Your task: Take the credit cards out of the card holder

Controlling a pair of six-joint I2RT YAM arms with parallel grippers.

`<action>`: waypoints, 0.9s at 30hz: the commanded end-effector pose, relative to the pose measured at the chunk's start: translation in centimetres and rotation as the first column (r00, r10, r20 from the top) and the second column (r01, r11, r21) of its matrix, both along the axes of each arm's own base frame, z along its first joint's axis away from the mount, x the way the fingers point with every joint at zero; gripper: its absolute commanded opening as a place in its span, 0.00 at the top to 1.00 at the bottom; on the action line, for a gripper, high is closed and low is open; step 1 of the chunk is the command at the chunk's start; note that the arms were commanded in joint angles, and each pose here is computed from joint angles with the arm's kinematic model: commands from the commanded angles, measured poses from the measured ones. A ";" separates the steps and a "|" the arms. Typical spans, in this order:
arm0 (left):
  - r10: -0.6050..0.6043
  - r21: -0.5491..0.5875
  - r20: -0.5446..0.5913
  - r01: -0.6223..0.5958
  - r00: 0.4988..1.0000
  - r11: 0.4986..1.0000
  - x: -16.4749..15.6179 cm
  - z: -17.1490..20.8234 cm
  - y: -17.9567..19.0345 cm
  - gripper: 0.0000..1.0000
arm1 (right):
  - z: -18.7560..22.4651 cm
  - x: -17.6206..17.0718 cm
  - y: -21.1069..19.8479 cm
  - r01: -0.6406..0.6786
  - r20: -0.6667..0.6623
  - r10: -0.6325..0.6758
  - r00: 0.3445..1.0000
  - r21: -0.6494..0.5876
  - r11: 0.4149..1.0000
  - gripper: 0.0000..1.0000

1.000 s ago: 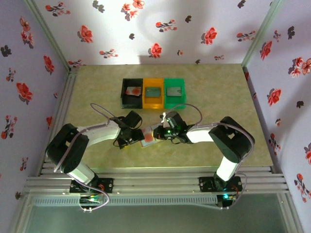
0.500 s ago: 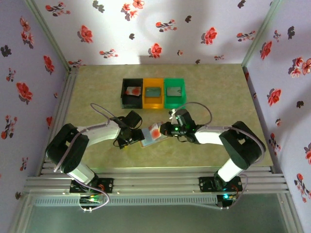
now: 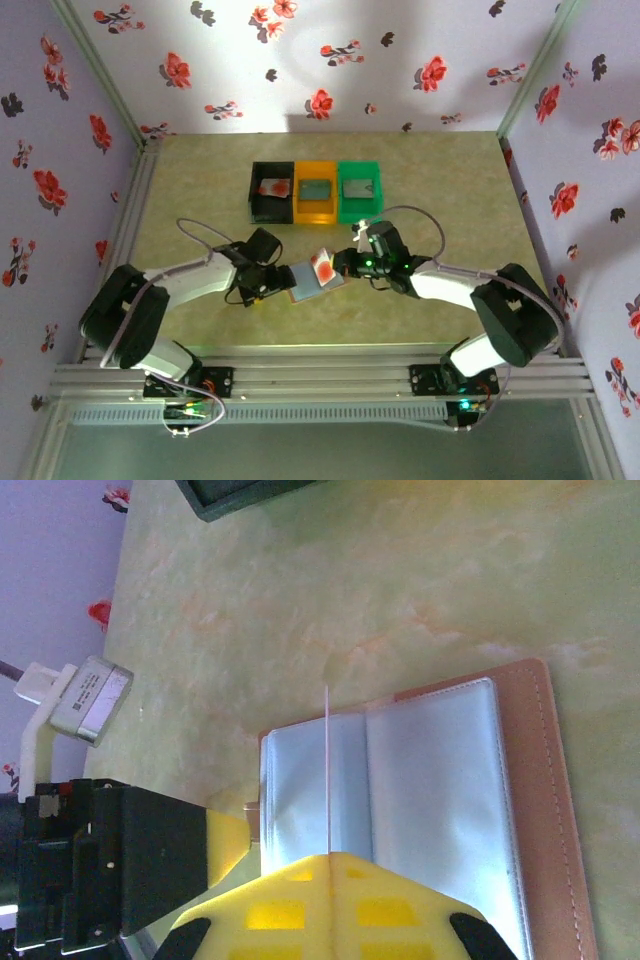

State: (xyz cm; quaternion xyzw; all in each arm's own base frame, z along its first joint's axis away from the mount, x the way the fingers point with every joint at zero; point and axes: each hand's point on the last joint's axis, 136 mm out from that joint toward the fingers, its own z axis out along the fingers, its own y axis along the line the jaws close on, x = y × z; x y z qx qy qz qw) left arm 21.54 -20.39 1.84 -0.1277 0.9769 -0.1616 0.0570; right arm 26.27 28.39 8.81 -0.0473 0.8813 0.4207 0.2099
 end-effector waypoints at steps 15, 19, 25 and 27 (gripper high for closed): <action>-0.059 -0.493 0.379 0.255 0.924 0.832 3.2 9.4 -4.1 0.12 | 6.2 -1.5 0.4 -0.090 0.101 0.078 0.992 0.118 0.989 1.00; -0.037 -0.556 0.413 0.284 0.910 0.781 3.5 10.6 -4.4 0.12 | 6.9 -2.1 0.5 -0.115 0.113 0.099 0.989 0.144 0.983 1.00; -0.011 -0.634 0.471 0.348 0.882 0.691 3.8 12.8 -5.6 0.12 | 7.6 -2.7 0.8 -0.151 0.117 0.131 0.984 0.179 0.972 1.00; 0.000 -0.660 0.483 0.364 0.876 0.657 3.8 13.4 -6.0 0.13 | 7.8 -3.0 1.0 -0.165 0.119 0.144 0.982 0.189 0.968 1.00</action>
